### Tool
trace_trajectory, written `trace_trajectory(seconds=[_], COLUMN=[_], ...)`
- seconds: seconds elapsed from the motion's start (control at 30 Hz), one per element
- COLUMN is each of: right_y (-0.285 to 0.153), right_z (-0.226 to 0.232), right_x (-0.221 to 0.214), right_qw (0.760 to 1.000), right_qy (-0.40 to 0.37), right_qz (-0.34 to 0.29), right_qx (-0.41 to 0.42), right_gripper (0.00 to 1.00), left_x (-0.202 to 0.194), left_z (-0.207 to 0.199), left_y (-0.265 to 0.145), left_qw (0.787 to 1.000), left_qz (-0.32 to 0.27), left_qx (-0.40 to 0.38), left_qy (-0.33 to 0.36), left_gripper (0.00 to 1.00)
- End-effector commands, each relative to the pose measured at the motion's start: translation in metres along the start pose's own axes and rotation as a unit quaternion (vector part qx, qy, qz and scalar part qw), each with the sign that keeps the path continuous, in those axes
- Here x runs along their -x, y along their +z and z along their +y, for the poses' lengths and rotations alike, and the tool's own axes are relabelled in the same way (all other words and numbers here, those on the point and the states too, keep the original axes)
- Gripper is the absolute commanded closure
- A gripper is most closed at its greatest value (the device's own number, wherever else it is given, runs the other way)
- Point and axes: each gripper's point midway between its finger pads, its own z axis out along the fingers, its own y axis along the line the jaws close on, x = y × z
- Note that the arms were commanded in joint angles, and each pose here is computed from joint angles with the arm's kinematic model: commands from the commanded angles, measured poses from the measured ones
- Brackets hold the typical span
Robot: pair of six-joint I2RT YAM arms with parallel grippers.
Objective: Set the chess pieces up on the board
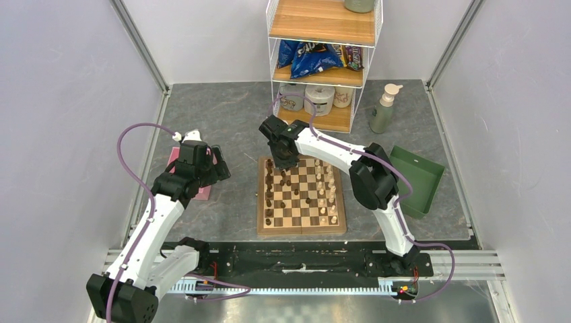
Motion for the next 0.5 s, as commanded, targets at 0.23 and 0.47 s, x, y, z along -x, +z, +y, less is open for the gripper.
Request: trace_trajectory(seconds=[0.23, 0.47], right_y=[0.0003, -0.0038], right_z=[-0.0001, 0.0051], right_x=[-0.0018, 0.0053], right_qw=[1.0, 1.0], right_qy=[-0.001, -0.001], right_qz=[0.001, -0.011], right_qx=[-0.008, 0.001], right_gripper=[0.79, 0.85], left_x=[0.0076, 0.0079], left_z=[-0.0029, -0.0026], left_y=[-0.0002, -0.0003], left_qw=[1.0, 1.0], left_qz=[-0.012, -0.013], left_qx=[-0.01, -0.009], left_qy=[0.012, 0.012], left_gripper=[0.1, 0.11])
